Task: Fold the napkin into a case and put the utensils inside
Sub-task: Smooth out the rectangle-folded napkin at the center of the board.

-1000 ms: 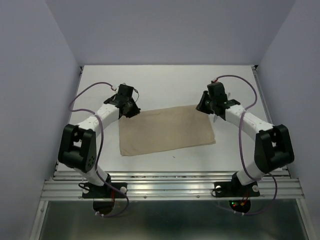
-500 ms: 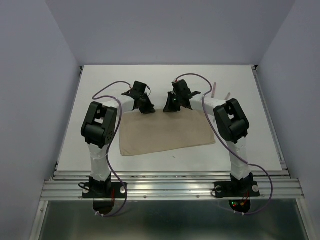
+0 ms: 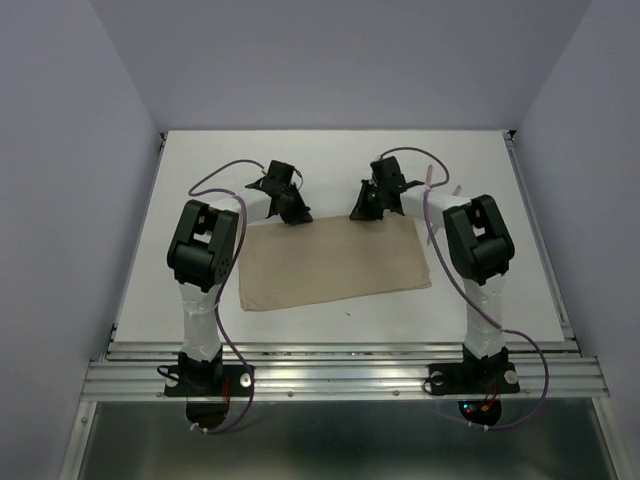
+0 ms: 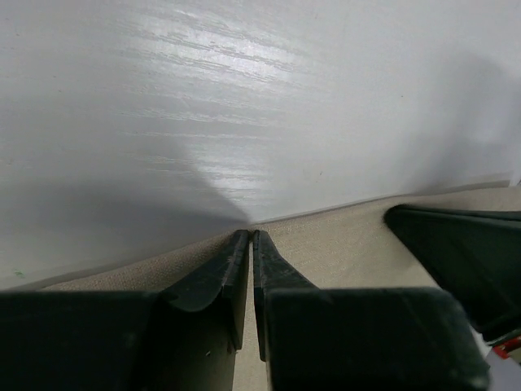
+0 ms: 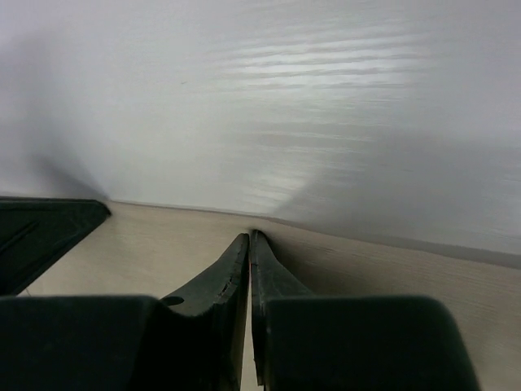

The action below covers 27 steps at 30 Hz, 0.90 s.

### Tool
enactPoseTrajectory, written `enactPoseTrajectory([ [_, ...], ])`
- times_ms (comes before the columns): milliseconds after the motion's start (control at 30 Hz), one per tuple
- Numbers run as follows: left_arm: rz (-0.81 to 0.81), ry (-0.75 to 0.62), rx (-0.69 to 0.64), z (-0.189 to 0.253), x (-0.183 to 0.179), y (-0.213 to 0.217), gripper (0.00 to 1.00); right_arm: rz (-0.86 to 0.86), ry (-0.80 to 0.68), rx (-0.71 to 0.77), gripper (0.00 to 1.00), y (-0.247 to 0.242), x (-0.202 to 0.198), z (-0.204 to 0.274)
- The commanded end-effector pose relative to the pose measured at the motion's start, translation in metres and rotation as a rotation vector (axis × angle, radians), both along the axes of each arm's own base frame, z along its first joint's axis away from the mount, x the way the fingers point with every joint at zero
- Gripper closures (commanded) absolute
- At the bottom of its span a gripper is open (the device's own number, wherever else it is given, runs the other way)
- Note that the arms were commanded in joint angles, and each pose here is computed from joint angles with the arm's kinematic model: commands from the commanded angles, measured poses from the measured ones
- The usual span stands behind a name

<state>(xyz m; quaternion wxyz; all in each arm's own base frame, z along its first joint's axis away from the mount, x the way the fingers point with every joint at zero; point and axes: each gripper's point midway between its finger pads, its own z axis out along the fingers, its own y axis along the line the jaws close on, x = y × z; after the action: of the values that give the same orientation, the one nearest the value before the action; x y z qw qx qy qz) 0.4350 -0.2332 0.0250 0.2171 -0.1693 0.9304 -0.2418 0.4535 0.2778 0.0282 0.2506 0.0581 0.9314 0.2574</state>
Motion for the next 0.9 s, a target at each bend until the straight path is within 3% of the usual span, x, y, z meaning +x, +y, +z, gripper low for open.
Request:
enactPoseTrajectory([
  [0, -0.001, 0.037, 0.080, -0.020, -0.009, 0.019, 0.81, -0.107, -0.042, -0.048, 0.91, -0.056, 0.013, 0.018],
  [367, -0.043, 0.053, 0.142, -0.030, -0.006, 0.024, 0.80, -0.284, -0.032, -0.063, 0.91, -0.168, 0.014, 0.022],
  [600, -0.089, -0.011, 0.137, 0.000, 0.003, 0.020, 0.70, -0.312, -0.007, -0.101, 0.92, -0.180, 0.009, 0.007],
  [867, -0.046, -0.098, 0.253, 0.050, 0.003, 0.057, 0.65, -0.315, 0.023, -0.112, 0.92, -0.182, -0.003, -0.007],
])
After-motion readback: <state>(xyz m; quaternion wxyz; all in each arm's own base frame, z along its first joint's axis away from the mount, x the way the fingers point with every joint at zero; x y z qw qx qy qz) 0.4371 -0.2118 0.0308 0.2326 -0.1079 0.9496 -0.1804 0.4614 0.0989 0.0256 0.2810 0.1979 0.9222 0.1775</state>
